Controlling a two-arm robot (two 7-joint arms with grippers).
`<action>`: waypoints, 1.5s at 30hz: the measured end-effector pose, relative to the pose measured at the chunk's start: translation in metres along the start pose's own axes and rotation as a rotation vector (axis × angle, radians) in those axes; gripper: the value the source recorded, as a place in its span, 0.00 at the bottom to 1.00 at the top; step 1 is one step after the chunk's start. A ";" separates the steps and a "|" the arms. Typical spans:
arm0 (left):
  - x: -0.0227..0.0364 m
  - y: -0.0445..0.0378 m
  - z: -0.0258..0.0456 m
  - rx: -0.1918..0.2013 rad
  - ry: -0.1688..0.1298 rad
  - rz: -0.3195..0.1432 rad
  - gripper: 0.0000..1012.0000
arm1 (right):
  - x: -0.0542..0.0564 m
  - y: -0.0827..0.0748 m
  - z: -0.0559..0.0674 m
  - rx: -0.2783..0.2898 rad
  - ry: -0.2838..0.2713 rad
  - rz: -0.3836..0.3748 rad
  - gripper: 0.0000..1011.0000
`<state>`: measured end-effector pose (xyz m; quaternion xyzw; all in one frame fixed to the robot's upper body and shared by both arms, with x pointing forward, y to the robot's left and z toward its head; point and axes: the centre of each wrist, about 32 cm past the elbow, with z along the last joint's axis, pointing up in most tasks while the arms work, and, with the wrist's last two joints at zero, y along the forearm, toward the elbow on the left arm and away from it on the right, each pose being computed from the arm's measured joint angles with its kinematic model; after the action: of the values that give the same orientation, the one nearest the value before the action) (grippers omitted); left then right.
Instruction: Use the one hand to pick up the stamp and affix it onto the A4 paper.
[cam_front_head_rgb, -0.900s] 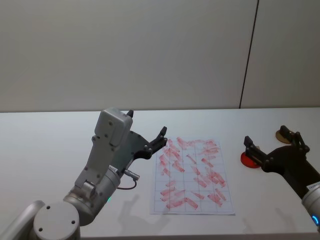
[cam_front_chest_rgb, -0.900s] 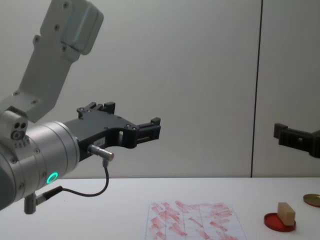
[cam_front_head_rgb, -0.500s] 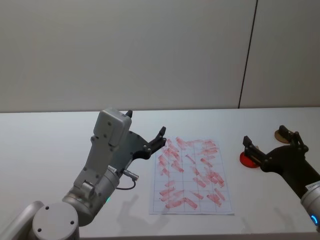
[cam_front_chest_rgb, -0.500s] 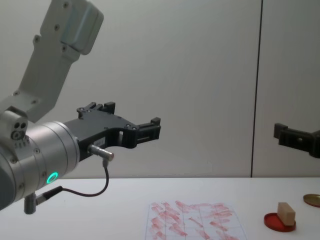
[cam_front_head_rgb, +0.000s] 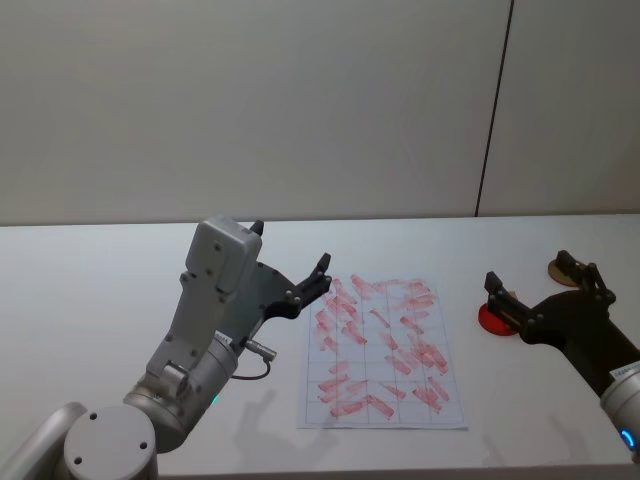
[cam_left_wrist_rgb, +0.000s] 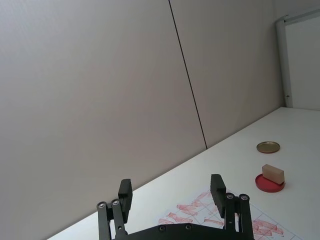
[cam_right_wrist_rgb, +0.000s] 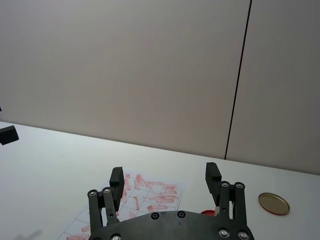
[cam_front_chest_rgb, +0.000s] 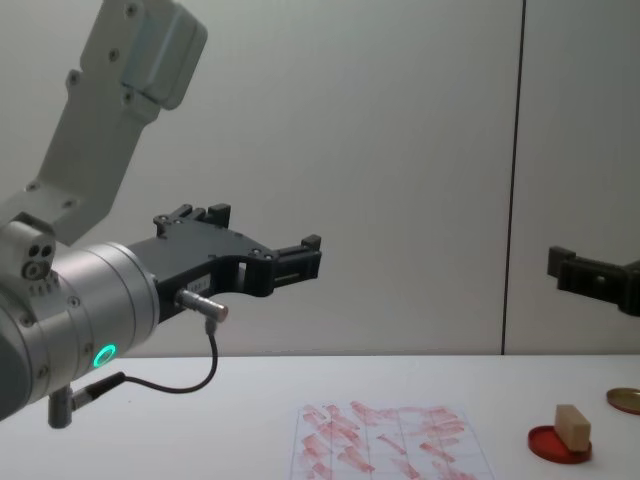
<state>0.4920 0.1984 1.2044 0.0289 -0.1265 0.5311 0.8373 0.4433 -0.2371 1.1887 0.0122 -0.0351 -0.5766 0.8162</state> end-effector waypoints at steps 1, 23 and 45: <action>0.0000 0.0000 0.0000 0.000 0.000 0.000 0.98 | 0.000 0.000 0.000 0.000 0.000 0.000 0.99; 0.0000 0.0000 0.0000 0.000 0.000 0.000 0.98 | -0.007 0.008 -0.001 -0.038 -0.015 -0.046 0.99; 0.0000 0.0000 0.0000 0.000 0.000 0.000 0.98 | 0.015 0.056 -0.017 -0.180 0.011 -0.190 0.99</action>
<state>0.4920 0.1984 1.2044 0.0289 -0.1264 0.5311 0.8374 0.5023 -0.2333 1.1763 -0.0544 0.0226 -0.6522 0.7558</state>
